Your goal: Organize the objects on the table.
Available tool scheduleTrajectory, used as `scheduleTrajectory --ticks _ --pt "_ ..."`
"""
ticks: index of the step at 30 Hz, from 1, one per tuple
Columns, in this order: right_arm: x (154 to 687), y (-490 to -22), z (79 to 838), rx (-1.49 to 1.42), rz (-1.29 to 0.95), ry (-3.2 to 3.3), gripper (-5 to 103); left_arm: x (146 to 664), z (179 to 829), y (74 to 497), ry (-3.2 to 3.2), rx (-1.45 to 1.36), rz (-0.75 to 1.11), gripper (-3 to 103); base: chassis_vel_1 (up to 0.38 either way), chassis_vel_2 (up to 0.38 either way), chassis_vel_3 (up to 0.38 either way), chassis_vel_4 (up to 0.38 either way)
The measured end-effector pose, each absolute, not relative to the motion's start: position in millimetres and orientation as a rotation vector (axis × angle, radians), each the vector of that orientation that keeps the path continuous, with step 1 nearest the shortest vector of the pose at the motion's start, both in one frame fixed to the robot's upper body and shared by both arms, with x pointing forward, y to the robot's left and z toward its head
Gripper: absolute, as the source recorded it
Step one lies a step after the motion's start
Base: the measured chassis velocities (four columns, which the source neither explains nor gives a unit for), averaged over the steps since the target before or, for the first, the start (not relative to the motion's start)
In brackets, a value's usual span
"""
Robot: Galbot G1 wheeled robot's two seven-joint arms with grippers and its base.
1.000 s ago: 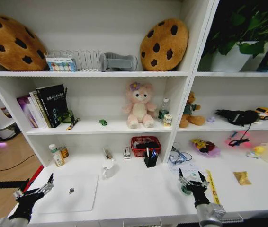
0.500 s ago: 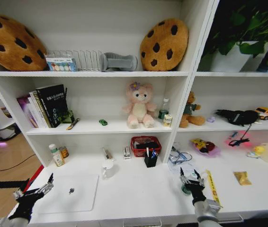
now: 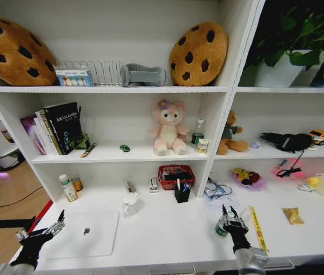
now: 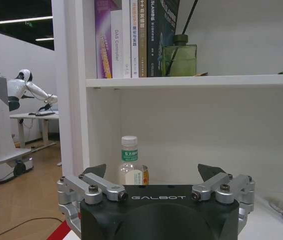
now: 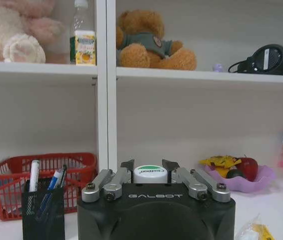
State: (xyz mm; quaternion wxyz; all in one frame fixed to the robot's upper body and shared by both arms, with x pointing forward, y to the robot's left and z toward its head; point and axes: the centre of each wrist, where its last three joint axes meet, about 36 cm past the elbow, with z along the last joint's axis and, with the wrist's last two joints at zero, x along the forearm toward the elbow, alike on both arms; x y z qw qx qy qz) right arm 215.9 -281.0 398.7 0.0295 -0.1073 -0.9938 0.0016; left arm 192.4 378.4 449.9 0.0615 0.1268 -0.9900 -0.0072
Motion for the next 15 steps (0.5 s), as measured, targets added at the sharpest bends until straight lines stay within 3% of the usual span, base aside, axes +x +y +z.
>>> scheduleTrajectory --ticks 15 --pt "108.8 -261.4 401.7 -0.366 0.208 -2.976 30 192.5 449.9 378.4 -2.994 0.383 -0.022 100 0.0 0.0 0.0 0.0"
